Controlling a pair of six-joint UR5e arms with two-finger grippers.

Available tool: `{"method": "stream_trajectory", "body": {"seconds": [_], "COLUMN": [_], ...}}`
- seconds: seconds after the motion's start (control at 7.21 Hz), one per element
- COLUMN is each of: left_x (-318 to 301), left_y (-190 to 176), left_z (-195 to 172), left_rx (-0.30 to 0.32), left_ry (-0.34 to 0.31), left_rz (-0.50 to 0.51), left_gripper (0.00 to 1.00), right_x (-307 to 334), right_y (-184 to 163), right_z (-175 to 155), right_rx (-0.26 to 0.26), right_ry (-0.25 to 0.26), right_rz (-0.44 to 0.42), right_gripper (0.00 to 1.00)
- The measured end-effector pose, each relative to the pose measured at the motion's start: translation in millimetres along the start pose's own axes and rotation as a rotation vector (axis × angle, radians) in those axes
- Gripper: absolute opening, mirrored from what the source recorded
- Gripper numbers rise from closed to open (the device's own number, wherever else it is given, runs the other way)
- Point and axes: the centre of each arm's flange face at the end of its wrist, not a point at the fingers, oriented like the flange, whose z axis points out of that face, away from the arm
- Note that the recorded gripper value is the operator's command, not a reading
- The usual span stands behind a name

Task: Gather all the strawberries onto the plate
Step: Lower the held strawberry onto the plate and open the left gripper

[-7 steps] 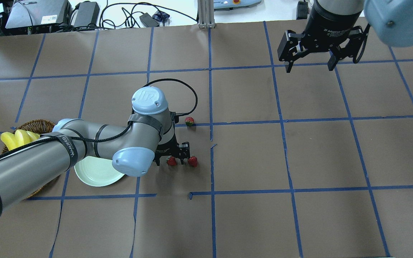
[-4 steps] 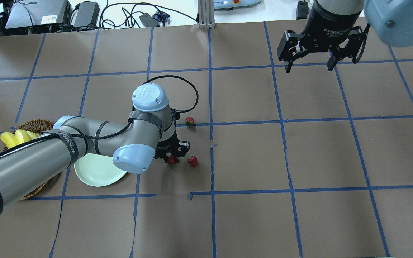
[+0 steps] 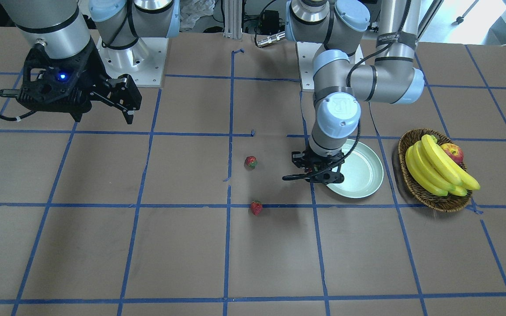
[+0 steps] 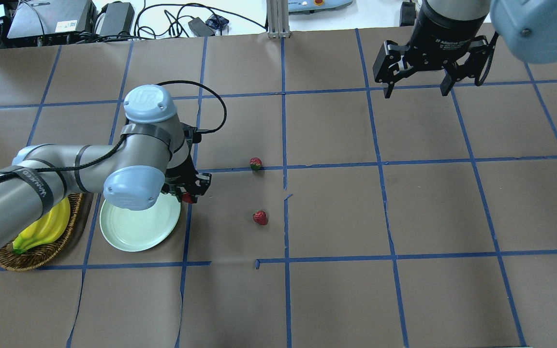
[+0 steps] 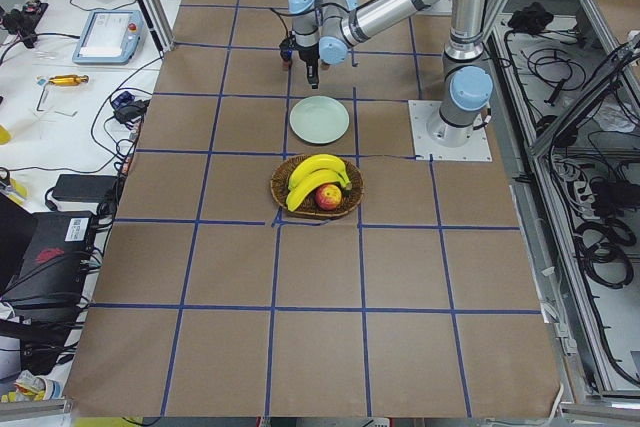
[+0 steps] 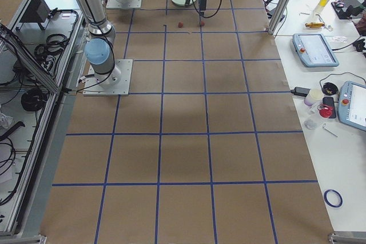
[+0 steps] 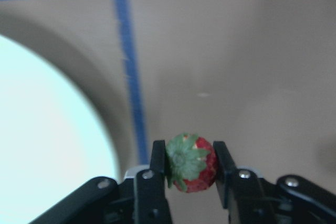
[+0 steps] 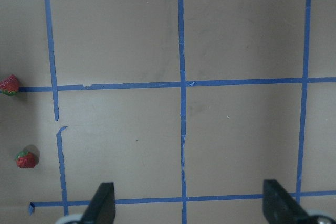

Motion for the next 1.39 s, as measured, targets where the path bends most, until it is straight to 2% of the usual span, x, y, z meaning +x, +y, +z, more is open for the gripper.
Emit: {"method": "stream_trajectory", "body": {"seconds": [0.14, 0.28, 0.42, 0.55, 0.69, 0.83, 1.11, 1.39], "left_x": [-35, -53, -57, -53, -48, -36, 25, 78], "left_y": [-2, 0, 8, 15, 14, 4, -20, -51], "left_z": [0, 6, 17, 25, 21, 7, -28, -35], "left_rx": [-0.01, -0.027, -0.053, -0.067, -0.046, 0.001, 0.088, 0.136], "left_ry": [0.006, 0.014, 0.022, 0.025, 0.025, 0.031, 0.101, 0.163], "left_rz": [0.023, 0.031, 0.027, 0.021, 0.008, -0.021, -0.098, -0.161], "left_gripper": [0.12, 0.79, 0.92, 0.93, 0.93, 0.93, 0.9, 0.87], "right_x": [0, 0, -1, -1, 0, -1, -1, -2], "right_y": [0, 0, 0, 0, 0, 0, 0, 1], "right_z": [0, 0, 0, 0, 0, 0, 0, 0], "right_rx": [0.0, -0.001, -0.001, -0.001, -0.001, 0.0, -0.001, -0.001], "right_ry": [0.0, 0.0, 0.0, 0.0, 0.0, 0.0, 0.0, 0.0], "right_rz": [0.0, 0.0, 0.0, 0.0, 0.0, 0.0, -0.001, -0.002], "right_gripper": [1.0, 1.0, 1.0, 1.0, 1.0, 1.0, 1.0, 1.0]}}
